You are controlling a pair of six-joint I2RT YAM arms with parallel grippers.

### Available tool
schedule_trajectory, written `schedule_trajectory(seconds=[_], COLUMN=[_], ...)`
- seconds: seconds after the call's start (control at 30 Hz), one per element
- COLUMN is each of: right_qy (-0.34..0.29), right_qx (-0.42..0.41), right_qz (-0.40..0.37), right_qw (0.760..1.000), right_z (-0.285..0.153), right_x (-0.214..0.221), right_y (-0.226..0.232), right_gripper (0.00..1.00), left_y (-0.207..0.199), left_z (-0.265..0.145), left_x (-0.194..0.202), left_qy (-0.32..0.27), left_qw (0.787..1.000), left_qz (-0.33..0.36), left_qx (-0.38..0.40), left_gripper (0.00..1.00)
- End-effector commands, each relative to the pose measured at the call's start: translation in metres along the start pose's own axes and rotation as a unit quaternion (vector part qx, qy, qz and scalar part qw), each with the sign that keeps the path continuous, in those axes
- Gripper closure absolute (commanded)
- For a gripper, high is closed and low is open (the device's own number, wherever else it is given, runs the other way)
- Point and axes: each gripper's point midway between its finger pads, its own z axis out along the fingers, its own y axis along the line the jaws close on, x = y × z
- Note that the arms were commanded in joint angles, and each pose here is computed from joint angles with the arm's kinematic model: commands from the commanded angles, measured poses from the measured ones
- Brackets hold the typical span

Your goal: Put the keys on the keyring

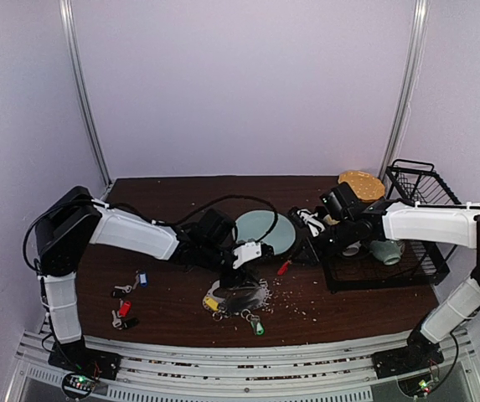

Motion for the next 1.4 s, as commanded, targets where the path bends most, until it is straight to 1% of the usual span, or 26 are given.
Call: schedule_trajectory(seconds=[0.0, 0.13, 0.23, 0.27, 0.37, 0.43, 0.47, 0.57, 0.6, 0.77, 0.97, 1.2, 1.27, 1.37], right_qy=[0.002, 0.004, 0.004, 0.004, 0.004, 0.005, 0.006, 0.007, 0.005, -0.004, -0.002, 0.0, -0.001, -0.003], right_qx=[0.014, 0.015, 0.015, 0.015, 0.013, 0.01, 0.009, 0.007, 0.008, 0.012, 0.014, 0.008, 0.007, 0.008], right_qz=[0.002, 0.004, 0.003, 0.004, 0.003, 0.004, 0.004, 0.004, 0.005, 0.007, 0.008, 0.007, 0.006, 0.006], right_qw=[1.0, 1.0, 1.0, 1.0, 1.0, 1.0, 1.0, 1.0, 1.0, 1.0, 1.0, 1.0, 1.0, 1.0], right_z=[-0.005, -0.002, -0.002, -0.002, -0.002, -0.001, 0.0, -0.001, -0.002, -0.006, -0.005, -0.005, -0.005, -0.006], right_x=[0.008, 0.009, 0.01, 0.01, 0.011, 0.011, 0.011, 0.012, 0.013, 0.013, 0.014, 0.016, 0.016, 0.017], right_y=[-0.008, -0.01, -0.011, -0.011, -0.011, -0.011, -0.01, -0.009, -0.009, -0.011, -0.012, -0.01, -0.01, -0.01], right_gripper=[1.0, 1.0, 1.0, 1.0, 1.0, 1.0, 1.0, 1.0, 1.0, 1.0, 1.0, 1.0, 1.0, 1.0], left_y=[0.025, 0.033, 0.019, 0.01, -0.014, -0.027, -0.033, -0.033, -0.033, -0.041, -0.047, -0.037, -0.038, -0.042], left_z=[0.011, 0.022, 0.023, 0.02, 0.005, -0.003, -0.002, 0.011, 0.015, 0.022, 0.035, 0.044, 0.043, 0.04], left_x=[-0.012, -0.006, -0.006, -0.008, -0.018, -0.028, -0.029, -0.024, -0.02, -0.013, -0.003, 0.004, 0.003, 0.001], left_qy=[-0.019, -0.001, -0.002, -0.008, -0.04, -0.063, -0.064, -0.034, -0.024, -0.016, 0.006, 0.032, 0.032, 0.031], left_qw=[0.998, 0.997, 0.997, 0.998, 0.998, 0.994, 0.992, 0.989, 0.988, 0.984, 0.982, 0.987, 0.987, 0.986], left_qz=[-0.055, -0.075, -0.075, -0.065, -0.001, 0.034, 0.047, 0.062, 0.066, 0.094, 0.094, 0.09, 0.092, 0.094], left_qx=[-0.025, -0.031, 0.006, 0.021, 0.052, 0.082, 0.102, 0.13, 0.136, 0.153, 0.161, 0.128, 0.129, 0.135], left_gripper=[0.55, 0.57, 0.58, 0.57, 0.58, 0.59, 0.6, 0.7, 0.72, 0.72, 0.72, 0.76, 0.8, 0.96])
